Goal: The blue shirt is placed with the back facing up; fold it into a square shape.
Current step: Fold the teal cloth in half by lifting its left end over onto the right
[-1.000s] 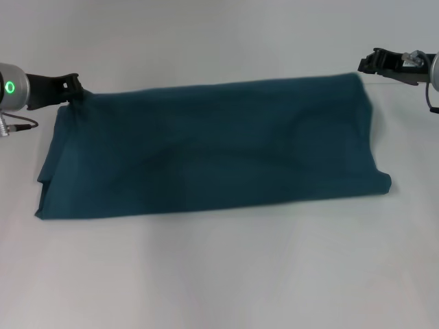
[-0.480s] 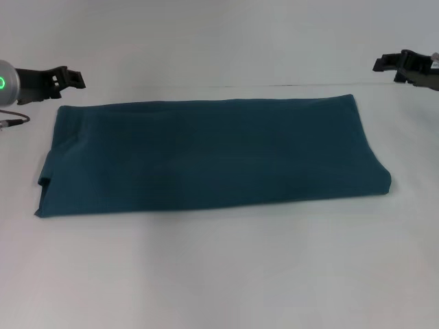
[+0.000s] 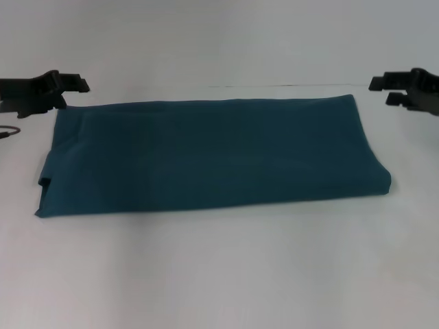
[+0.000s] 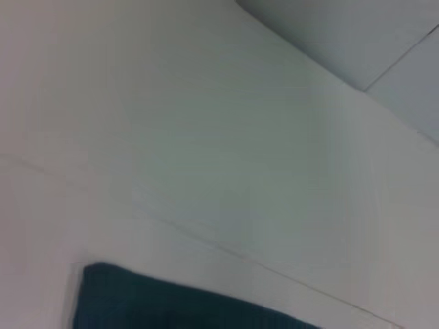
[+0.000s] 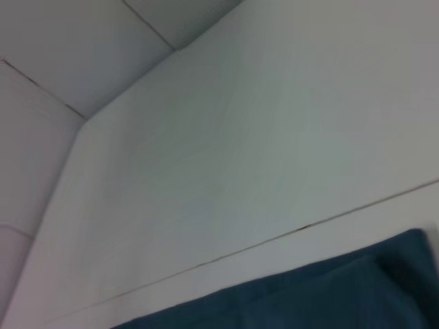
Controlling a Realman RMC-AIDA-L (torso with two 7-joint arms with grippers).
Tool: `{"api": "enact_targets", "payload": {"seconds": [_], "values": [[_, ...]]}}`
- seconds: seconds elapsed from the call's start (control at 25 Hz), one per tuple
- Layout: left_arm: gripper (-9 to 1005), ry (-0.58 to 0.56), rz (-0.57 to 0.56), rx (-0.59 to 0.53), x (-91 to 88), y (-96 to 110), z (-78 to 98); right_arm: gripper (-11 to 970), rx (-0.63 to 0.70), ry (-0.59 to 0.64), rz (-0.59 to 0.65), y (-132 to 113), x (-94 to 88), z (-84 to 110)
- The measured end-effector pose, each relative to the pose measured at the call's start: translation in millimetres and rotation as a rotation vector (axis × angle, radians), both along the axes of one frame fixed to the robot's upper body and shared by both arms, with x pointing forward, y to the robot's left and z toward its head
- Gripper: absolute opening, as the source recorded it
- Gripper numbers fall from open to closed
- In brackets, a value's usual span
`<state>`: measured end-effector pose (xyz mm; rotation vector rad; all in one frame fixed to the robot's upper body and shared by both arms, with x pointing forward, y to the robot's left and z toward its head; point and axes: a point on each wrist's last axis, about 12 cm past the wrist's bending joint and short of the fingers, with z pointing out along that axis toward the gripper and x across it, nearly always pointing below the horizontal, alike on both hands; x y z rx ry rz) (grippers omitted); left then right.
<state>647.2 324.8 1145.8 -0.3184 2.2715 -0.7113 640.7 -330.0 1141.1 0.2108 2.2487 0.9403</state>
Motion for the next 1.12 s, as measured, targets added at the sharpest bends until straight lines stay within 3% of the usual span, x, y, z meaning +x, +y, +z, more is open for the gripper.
{"api": "enact_targets", "payload": {"seconds": [0.28, 0.56, 0.76, 1.12], "values": [[604, 0.023, -0.023, -0.100, -22.4, 12, -5.8, 599, 0.066, 0.011, 0.076, -3, -20.1, -7.1], [602, 0.010, -0.033, -0.269, -48.5, 29, -13.3, 600, 0.180, -0.049, 0.166, 0, -42.9, -13.8], [601, 0.016, -0.024, -0.355, -66.8, 38, -20.1, 600, 0.217, -0.051, 0.169, -5, -55.8, -24.7], [602, 0.009, -0.015, -0.363, -68.9, 41, -21.2, 600, 0.221, -0.038, 0.155, -7, -58.7, -29.6]]}}
